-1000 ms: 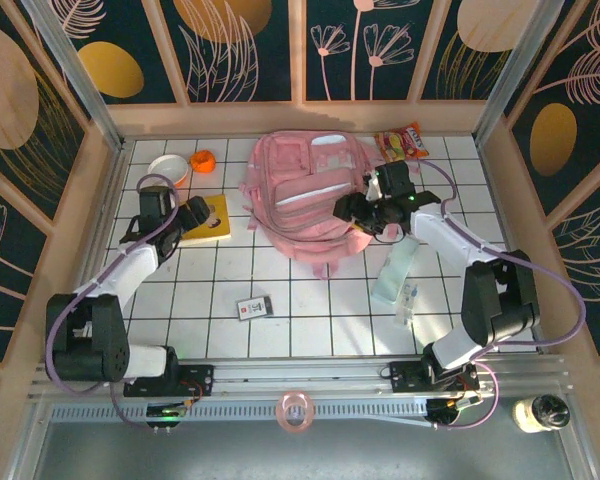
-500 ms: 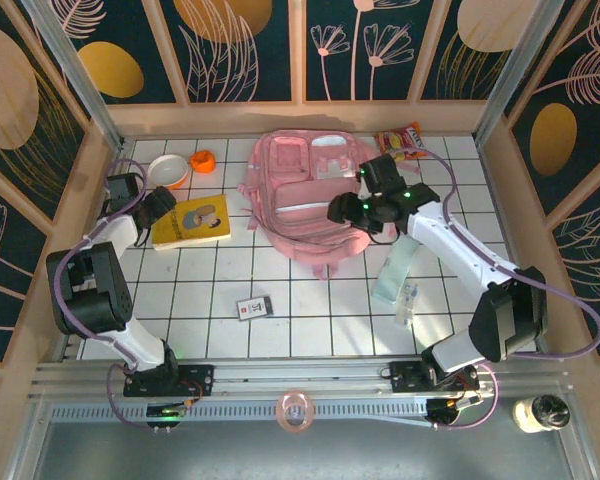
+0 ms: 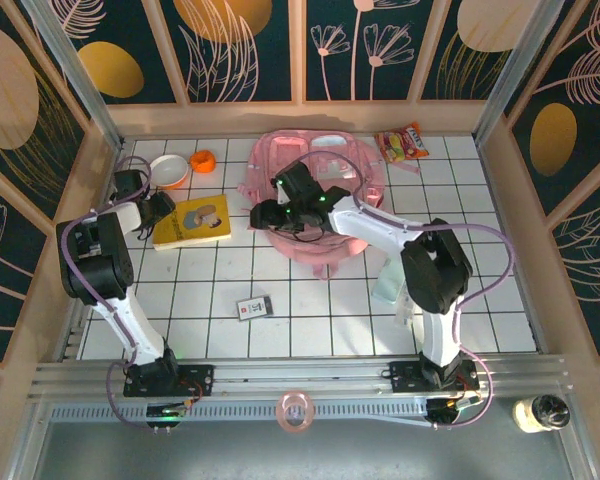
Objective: Pack the student bag
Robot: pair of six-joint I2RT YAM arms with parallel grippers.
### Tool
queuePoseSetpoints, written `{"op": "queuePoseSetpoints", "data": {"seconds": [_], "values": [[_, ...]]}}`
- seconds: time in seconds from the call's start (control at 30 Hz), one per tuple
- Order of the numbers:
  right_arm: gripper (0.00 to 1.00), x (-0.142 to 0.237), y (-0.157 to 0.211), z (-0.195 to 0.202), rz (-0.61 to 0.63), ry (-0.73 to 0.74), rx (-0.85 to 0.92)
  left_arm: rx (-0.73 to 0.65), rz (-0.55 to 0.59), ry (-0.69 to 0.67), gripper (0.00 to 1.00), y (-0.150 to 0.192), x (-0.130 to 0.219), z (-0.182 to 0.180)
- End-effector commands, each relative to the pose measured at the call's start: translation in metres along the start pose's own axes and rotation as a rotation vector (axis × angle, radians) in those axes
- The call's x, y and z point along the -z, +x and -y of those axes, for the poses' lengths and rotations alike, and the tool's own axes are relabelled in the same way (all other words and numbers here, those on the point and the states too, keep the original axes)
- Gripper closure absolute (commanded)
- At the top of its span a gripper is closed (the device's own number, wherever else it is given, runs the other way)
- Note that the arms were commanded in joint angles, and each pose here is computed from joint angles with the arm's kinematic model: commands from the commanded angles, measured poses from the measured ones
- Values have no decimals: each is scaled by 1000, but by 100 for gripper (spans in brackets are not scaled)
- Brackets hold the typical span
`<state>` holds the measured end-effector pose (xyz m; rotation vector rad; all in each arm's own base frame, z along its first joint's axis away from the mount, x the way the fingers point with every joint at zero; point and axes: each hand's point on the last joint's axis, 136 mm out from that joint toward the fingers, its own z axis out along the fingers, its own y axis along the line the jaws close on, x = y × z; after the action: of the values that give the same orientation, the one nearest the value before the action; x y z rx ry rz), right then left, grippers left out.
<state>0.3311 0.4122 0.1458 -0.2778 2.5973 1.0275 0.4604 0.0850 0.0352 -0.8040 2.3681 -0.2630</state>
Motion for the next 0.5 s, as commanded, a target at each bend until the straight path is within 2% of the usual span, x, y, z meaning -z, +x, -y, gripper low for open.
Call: {"op": "queuePoseSetpoints", "data": {"seconds": [0.0, 0.17, 0.27, 0.37, 0.47], "values": [[40, -3, -15, -25, 35, -84, 14, 31, -98, 14, 52, 35, 5, -6], [39, -15, -12, -21, 21, -92, -1, 60, -162, 24, 60, 81, 22, -11], [39, -21, -10, -21, 15, -100, -12, 67, -183, 49, 63, 107, 39, 0], [40, -24, -9, -20, 11, -107, -26, 64, -218, 107, 64, 137, 59, 21], [40, -23, -9, -20, 13, -105, -45, 61, -199, 161, 58, 139, 83, 35]]}}
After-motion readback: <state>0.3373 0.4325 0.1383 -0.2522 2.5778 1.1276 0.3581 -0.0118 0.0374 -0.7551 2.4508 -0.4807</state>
